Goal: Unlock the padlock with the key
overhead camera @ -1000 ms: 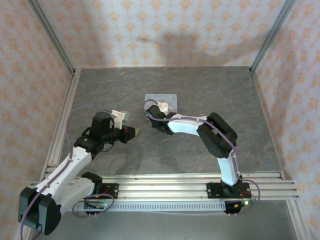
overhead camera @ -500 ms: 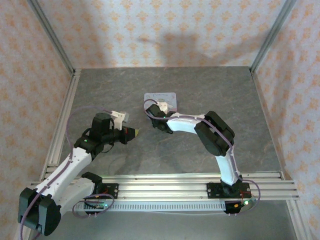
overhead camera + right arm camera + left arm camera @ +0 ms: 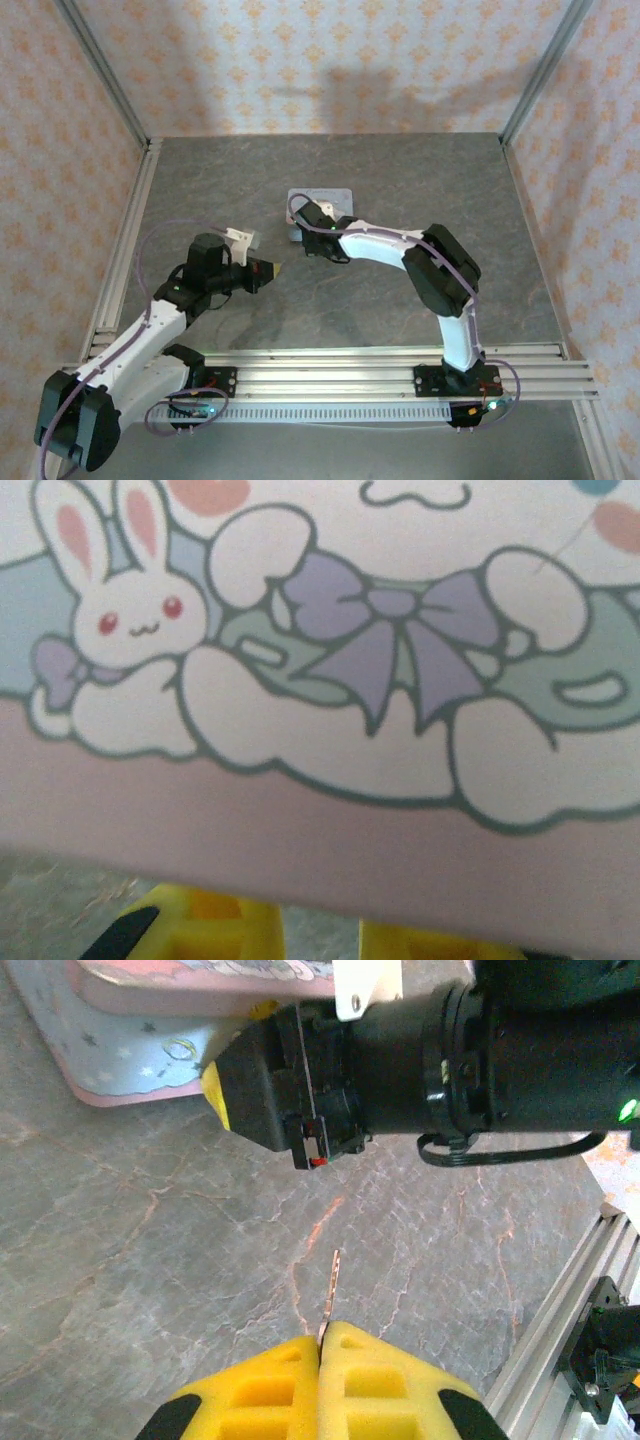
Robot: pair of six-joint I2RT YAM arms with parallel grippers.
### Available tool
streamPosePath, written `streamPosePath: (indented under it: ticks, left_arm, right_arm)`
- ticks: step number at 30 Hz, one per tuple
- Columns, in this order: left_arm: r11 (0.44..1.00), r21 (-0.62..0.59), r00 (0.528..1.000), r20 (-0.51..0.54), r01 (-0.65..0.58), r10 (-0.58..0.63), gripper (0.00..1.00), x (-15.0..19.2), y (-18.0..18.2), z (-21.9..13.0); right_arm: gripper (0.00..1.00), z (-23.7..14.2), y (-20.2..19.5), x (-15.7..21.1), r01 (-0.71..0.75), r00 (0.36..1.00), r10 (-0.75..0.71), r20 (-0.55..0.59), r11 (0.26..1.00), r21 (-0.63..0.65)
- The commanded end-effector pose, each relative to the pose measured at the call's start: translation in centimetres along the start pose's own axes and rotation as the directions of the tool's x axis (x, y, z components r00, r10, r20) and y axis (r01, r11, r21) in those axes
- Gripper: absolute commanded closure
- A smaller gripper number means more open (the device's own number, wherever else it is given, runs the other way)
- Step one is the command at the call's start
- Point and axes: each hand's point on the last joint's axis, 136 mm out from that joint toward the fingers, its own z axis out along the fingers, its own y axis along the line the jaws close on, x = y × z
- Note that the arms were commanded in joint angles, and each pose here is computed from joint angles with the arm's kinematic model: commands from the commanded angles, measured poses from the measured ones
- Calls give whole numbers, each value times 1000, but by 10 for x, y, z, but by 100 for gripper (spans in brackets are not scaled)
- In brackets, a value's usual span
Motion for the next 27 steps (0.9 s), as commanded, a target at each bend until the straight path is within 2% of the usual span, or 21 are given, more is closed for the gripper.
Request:
streamPosePath:
  ticks: [1, 12, 18, 27]
  left_arm:
    - [995, 82, 997, 65, -51, 46, 100, -10, -13, 6]
    - [978, 207, 993, 116, -10, -15, 100, -21, -5, 52]
    - [958, 283, 986, 138, 51, -94, 100, -31, 0, 75]
    - [948, 312, 978, 171, 59, -117, 100, -45, 9, 87]
  right_arm:
    - [100, -31, 8, -12, -46, 998, 44, -32, 997, -68]
    - [100, -56, 17, -18, -186, 978, 162, -132, 964, -189]
    - [100, -67, 18, -27, -237, 966, 202, -159, 942, -238]
    - [100, -77, 17, -33, -298, 949, 245, -199, 906, -300]
